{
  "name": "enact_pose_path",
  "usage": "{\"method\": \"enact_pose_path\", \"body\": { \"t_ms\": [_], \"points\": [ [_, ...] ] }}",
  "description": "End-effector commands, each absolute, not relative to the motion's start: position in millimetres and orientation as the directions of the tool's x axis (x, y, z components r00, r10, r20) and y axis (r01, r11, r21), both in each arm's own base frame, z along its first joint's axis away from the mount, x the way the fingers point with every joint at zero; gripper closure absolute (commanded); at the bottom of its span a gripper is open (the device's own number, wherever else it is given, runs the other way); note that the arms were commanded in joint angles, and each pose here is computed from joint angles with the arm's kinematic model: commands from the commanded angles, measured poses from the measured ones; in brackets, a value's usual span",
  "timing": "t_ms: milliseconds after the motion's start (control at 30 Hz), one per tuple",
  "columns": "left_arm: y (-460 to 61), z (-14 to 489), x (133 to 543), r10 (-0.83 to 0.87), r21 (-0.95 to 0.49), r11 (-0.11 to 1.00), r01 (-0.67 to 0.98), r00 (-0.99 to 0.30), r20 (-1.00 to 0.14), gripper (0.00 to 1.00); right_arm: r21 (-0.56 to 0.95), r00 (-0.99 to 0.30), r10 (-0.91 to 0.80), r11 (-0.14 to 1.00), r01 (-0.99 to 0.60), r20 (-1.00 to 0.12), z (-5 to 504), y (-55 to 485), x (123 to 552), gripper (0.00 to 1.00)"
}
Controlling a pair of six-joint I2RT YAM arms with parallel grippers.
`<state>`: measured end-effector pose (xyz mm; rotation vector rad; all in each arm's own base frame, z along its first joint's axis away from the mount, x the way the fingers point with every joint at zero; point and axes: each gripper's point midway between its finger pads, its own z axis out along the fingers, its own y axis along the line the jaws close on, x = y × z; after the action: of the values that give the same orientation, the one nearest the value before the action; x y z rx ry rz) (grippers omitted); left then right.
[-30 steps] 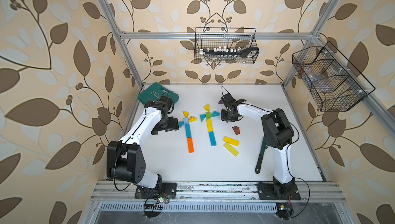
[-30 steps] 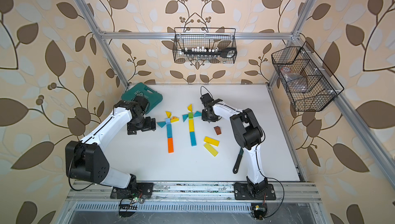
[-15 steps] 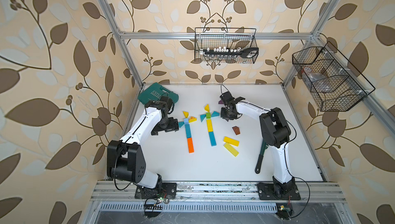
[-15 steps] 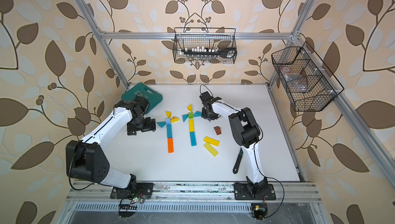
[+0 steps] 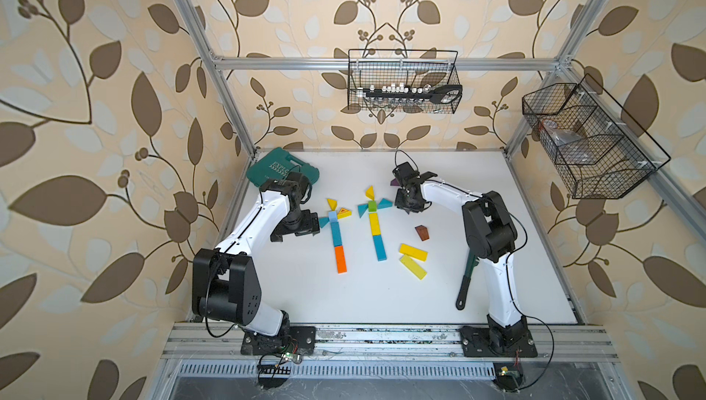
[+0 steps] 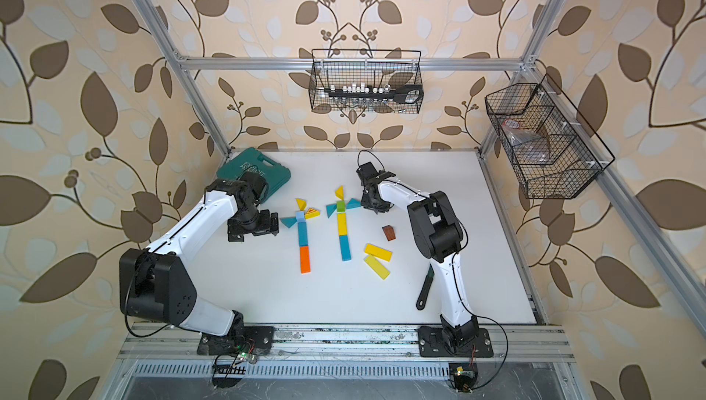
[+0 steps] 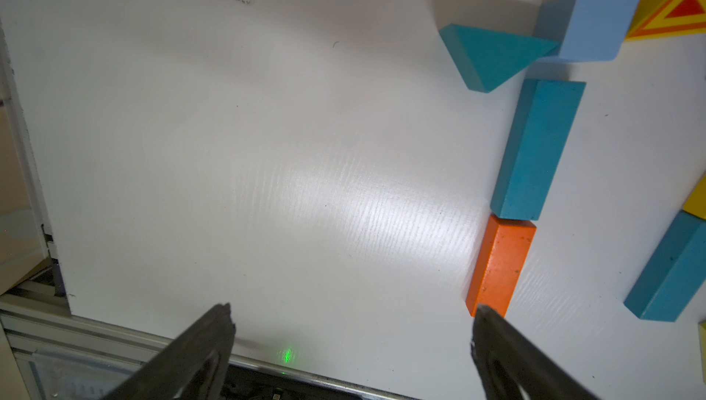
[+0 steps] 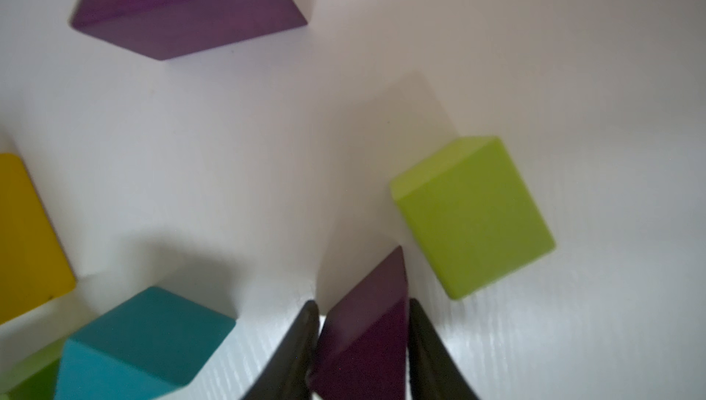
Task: Assemble a small pinwheel with building blocks
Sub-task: Assemble the building block at the center of the board, then pick up the building block from the center of the board.
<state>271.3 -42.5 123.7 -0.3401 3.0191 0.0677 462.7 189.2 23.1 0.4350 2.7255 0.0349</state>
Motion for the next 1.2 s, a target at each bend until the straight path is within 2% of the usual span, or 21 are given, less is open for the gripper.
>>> {"method": "enact_pose_path", "body": {
  "t_ms": [0, 267, 467, 633, 800, 967, 1100, 1167],
  "points": [
    [-36.2, 126.3, 269.8, -0.221, 0.049, 0.973, -0.226, -0.970, -0.101, 0.01, 0.049, -0.879, 0.321, 0.944, 0.325, -0.353, 17.0, 181.3, 459.9, 0.51],
    [-36.7, 126.4, 269.6, -0.221, 0.045, 0.973, -0.226, -0.970, -0.100, 0.01, 0.151, -0.874, 0.298, 0.954, 0.259, -0.385, 71.9, 195.4, 456.3, 0.48],
    [-36.5, 129.8, 270.1, -0.221, 0.039, 0.973, -0.227, -0.968, -0.117, 0.01, 0.184, -0.888, 0.179, 0.977, 0.109, -0.423, 118.4, 190.3, 416.4, 0.44],
    [-37.1, 128.6, 270.1, -0.221, 0.040, 0.973, -0.226, -0.969, -0.110, 0.01, 0.145, -0.926, 0.019, 0.989, -0.039, -0.378, 103.0, 170.3, 358.0, 0.40],
    [-35.3, 128.2, 269.9, -0.224, 0.049, 0.972, -0.230, -0.969, -0.108, 0.01, 0.147, -0.945, -0.027, 0.986, -0.079, -0.326, 74.5, 152.1, 325.4, 0.36],
    [-34.7, 127.9, 270.0, -0.225, 0.053, 0.971, -0.232, -0.968, -0.108, 0.01, 0.196, -0.951, -0.066, 0.972, -0.130, -0.303, 54.9, 160.7, 324.9, 0.37],
    [-34.4, 129.0, 269.7, -0.230, 0.052, 0.970, -0.236, -0.967, -0.111, 0.01, 0.164, -0.959, -0.061, 0.980, -0.110, -0.278, 39.7, 153.8, 335.2, 0.40],
    [-37.9, 133.7, 271.4, -0.235, 0.026, 0.970, -0.240, -0.964, -0.128, 0.01, 0.194, -0.959, -0.034, 0.977, -0.092, -0.282, 35.6, 150.8, 343.0, 0.41]
  ]
}}
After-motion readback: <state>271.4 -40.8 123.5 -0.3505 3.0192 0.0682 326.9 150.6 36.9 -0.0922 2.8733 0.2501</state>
